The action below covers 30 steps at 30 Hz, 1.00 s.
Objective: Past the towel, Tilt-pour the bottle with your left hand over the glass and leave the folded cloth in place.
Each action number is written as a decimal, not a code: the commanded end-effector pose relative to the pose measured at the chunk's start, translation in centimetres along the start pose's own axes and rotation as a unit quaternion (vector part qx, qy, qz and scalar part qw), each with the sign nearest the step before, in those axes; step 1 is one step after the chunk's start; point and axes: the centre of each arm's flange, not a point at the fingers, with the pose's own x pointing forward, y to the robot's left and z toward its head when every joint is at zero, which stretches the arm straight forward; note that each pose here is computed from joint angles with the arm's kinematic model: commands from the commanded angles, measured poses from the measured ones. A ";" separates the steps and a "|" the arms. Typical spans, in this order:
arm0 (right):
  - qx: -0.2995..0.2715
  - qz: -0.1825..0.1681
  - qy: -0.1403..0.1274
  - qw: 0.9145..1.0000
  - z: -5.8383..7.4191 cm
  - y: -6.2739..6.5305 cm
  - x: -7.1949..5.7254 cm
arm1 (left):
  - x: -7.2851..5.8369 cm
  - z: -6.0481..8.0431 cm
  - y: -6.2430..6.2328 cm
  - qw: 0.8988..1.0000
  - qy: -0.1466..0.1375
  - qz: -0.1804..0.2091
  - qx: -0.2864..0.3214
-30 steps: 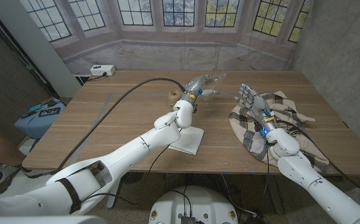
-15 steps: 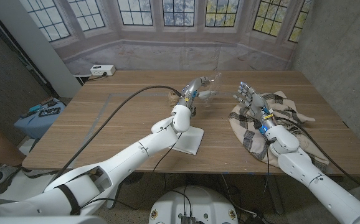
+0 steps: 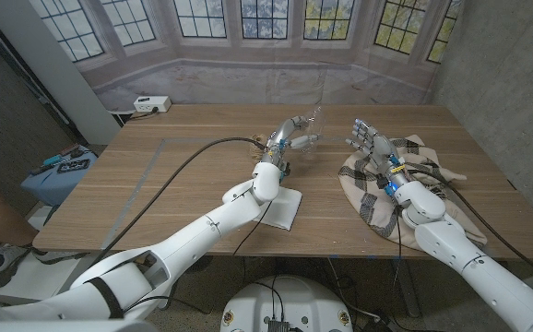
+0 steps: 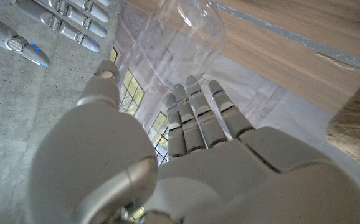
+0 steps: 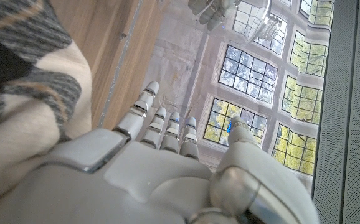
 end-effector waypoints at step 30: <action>0.001 0.012 0.019 1.000 -0.7 0.4 0.3 | -0.6 -3.6 -1.2 0.998 0.048 -0.014 -0.045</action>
